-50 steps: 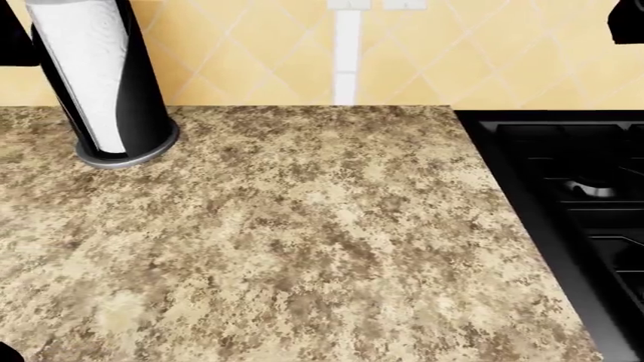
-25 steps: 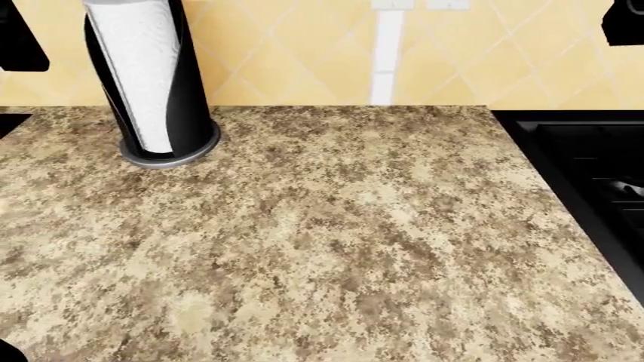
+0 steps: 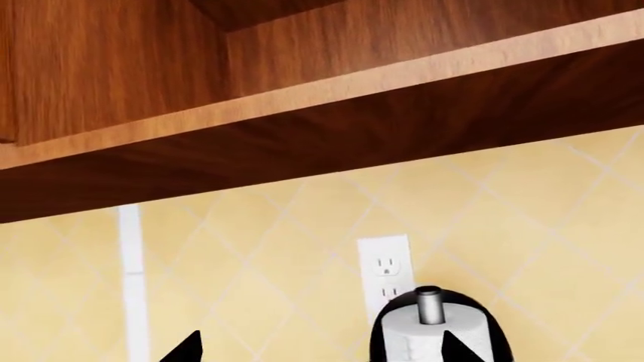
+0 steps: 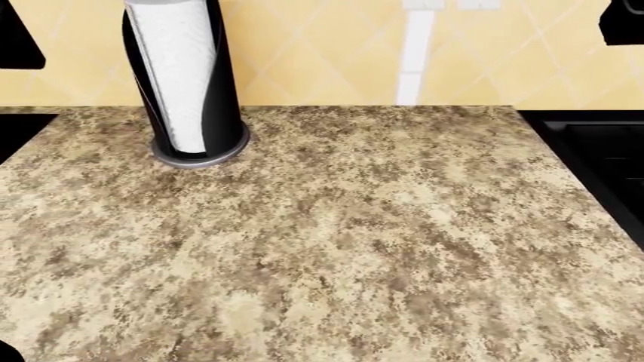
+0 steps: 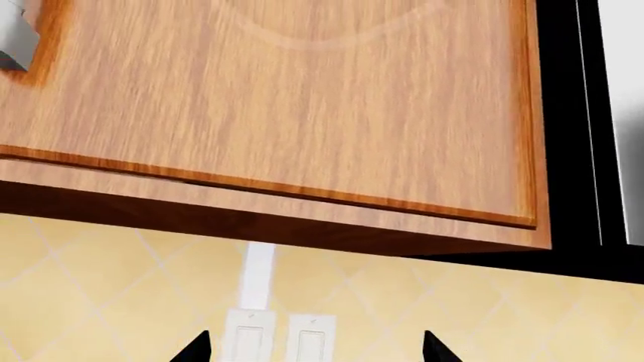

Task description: Pick and place the shaker into the drawer. Then close the cabinet.

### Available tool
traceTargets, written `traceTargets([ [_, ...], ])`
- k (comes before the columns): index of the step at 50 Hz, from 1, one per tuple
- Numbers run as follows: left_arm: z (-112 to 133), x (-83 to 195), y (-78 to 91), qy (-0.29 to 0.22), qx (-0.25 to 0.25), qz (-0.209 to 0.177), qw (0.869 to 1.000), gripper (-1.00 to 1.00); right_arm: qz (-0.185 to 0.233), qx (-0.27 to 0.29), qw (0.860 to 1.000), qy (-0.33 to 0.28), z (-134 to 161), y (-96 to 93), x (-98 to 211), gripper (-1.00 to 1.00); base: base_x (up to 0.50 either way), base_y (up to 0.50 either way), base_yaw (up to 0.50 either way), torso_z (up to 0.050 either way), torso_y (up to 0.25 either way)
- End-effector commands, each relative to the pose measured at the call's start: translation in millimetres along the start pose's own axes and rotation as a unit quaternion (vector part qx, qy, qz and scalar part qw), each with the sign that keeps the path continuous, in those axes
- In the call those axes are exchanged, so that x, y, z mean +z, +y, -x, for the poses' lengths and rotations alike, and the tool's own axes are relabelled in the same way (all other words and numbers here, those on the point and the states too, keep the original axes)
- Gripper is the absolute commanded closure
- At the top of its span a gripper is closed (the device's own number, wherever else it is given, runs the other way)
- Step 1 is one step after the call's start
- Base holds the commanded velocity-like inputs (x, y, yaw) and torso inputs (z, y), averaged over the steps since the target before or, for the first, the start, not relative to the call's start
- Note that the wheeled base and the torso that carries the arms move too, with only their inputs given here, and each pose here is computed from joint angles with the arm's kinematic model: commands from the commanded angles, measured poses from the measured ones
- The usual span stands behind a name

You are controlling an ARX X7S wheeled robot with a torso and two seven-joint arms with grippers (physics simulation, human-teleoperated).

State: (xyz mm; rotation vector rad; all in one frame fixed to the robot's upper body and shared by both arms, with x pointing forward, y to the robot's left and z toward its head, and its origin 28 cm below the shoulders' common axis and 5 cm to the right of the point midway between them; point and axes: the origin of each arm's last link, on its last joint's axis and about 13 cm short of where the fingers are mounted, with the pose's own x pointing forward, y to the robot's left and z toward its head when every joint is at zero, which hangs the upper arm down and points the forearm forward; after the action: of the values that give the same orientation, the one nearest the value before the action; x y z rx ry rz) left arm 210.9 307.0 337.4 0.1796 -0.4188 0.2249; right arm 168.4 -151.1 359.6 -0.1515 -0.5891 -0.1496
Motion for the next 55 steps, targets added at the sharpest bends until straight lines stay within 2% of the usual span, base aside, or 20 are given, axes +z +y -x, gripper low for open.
traceTargets([
  [1,3.8,4.6,5.1,-0.025,-0.019,0.012,0.999,-1.00,0.012,-0.003,1.000,-0.016,3.2,-1.0,4.2,-1.00,0.00,0.18,0.00,0.000,0.000],
  [55,4.3,5.1,5.4,-0.027,-0.020,0.012,0.999,-1.00,0.009,-0.005,1.000,-0.010,2.9,-1.0,0.2,-1.00,0.00,0.19,0.00,0.000,0.000],
])
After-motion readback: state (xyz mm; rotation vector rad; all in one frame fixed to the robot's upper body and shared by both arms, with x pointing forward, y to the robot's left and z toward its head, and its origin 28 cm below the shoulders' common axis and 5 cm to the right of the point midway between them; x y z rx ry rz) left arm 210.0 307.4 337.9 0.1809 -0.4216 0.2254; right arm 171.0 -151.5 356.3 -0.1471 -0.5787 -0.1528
